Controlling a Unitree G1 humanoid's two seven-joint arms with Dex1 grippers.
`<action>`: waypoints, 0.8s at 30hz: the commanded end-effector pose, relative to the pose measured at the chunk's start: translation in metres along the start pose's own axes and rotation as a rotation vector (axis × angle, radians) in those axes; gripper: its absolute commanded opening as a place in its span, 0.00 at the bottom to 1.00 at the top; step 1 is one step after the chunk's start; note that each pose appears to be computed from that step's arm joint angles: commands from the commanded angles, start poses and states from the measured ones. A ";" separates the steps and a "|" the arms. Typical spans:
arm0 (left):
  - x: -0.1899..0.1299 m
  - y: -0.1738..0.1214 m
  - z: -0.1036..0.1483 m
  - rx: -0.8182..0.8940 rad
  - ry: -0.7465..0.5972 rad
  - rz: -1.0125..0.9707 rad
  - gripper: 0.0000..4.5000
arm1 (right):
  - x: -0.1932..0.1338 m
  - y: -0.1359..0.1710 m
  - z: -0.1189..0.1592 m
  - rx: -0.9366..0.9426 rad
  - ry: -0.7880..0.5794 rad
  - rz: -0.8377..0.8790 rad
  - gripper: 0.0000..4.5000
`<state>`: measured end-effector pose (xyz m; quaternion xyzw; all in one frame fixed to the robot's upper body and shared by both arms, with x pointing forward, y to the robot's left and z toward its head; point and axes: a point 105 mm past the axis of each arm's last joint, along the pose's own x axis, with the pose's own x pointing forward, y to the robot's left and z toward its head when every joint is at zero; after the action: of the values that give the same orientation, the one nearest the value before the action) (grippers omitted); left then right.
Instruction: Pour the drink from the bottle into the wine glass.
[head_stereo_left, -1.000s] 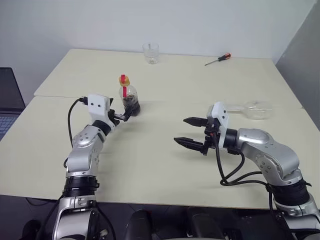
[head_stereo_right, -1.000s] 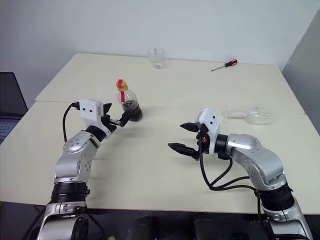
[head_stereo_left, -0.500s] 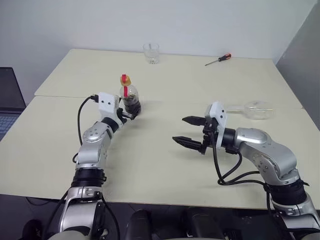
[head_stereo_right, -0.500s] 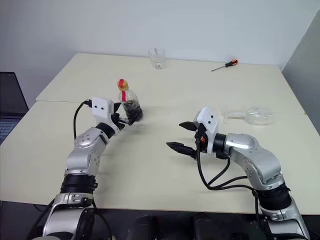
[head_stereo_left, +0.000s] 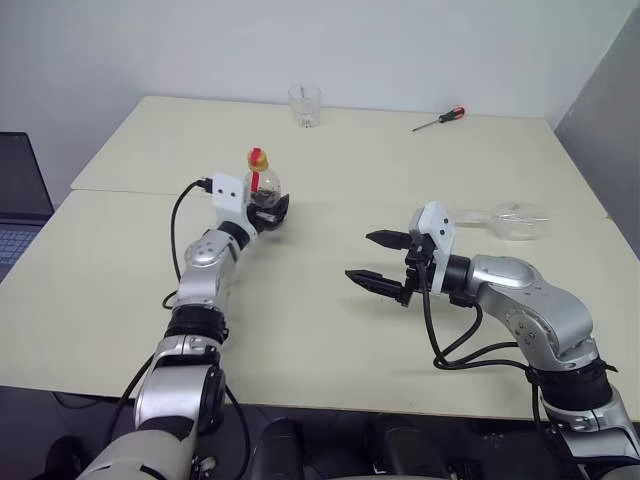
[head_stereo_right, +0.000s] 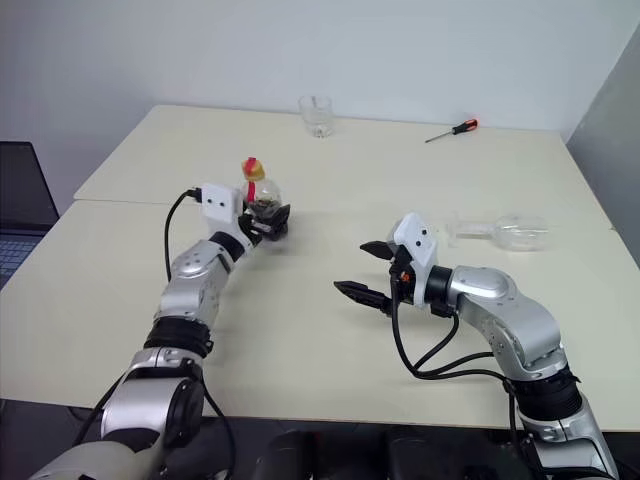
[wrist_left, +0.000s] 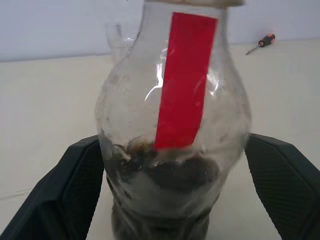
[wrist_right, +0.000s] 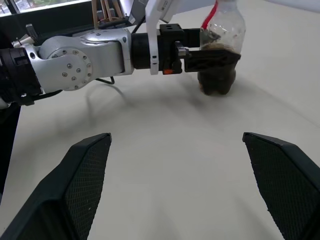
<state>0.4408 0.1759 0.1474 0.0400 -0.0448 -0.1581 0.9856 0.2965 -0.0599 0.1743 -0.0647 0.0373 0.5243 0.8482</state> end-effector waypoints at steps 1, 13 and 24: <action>0.007 -0.003 0.009 0.023 -0.039 -0.001 1.00 | -0.005 0.002 0.013 -0.035 -0.040 -0.009 1.00; 0.017 0.003 0.015 0.012 -0.073 0.043 1.00 | -0.007 -0.003 0.012 -0.029 -0.048 -0.044 1.00; 0.023 0.003 0.034 0.039 -0.147 0.045 1.00 | -0.008 -0.004 0.011 -0.031 -0.040 -0.049 1.00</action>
<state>0.4576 0.1731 0.1636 0.0344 -0.0915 -0.1333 0.9862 0.2990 -0.0649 0.1713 -0.0603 0.0421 0.5067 0.8590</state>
